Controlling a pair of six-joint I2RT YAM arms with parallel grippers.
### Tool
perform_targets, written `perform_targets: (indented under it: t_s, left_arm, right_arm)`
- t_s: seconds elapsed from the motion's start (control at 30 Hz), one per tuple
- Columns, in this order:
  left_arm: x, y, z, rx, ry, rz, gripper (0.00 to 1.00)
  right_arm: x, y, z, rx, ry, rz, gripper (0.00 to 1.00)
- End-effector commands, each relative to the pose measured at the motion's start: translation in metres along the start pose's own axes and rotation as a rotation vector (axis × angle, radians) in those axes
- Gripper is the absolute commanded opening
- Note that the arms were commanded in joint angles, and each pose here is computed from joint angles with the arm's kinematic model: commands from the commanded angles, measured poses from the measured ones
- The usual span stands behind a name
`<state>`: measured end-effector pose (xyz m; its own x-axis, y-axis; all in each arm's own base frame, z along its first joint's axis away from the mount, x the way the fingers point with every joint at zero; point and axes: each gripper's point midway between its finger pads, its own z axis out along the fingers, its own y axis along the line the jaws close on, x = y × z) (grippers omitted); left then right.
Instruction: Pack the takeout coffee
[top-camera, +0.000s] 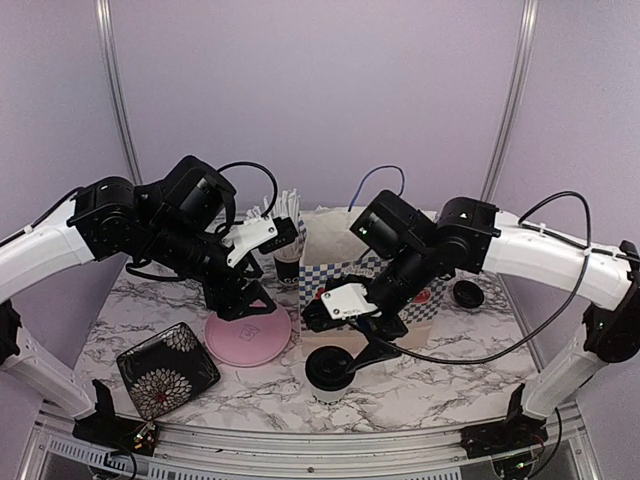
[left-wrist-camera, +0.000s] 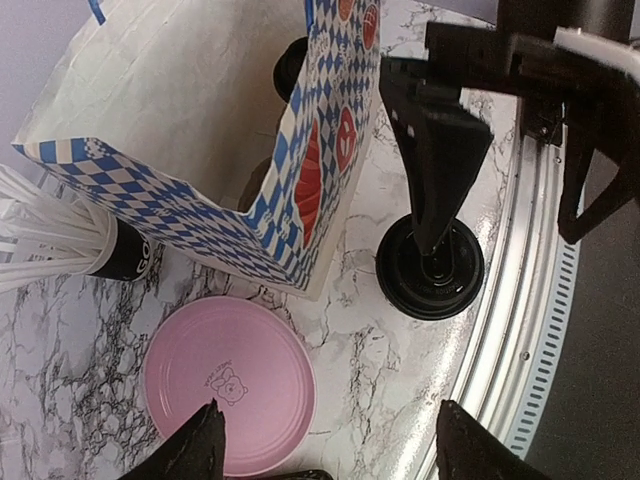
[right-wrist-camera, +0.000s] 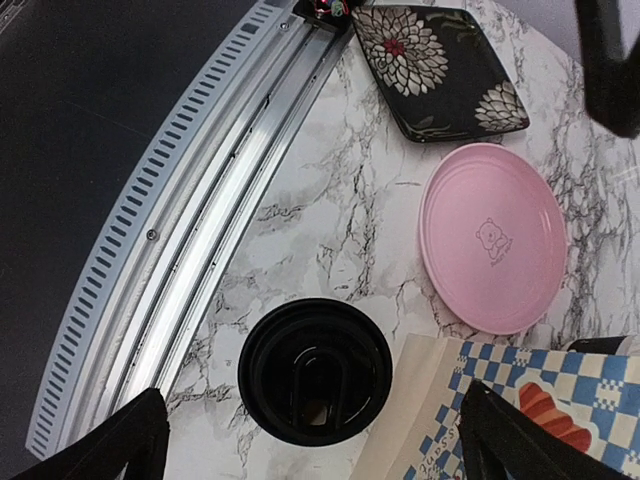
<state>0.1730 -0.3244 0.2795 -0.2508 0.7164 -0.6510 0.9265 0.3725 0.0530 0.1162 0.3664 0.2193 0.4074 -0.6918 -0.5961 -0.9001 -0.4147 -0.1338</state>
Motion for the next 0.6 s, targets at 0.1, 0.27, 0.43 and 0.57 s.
perform_targets:
  t_s: [0.1,0.27,0.43,0.57]
  left_arm:
    - [0.007,-0.040,0.022,0.108,0.053,0.149,0.79]
    - [-0.012,-0.069,0.044,0.166,0.035,0.276,0.81]
    - [-0.014,-0.081,0.073,0.200,0.080,0.340,0.83]
    - [-0.014,-0.090,0.095,0.236,0.112,0.324,0.85]
  right_arm:
    - [-0.021,-0.014,-0.132,0.196,-0.199,-0.047,0.98]
    - [-0.020,-0.034,-0.210,0.396,-0.308,-0.018,0.98]
    - [0.002,-0.061,-0.239,0.564,-0.298,0.090,0.98]
    - [0.015,-0.070,-0.244,0.621,-0.298,0.152,0.98]
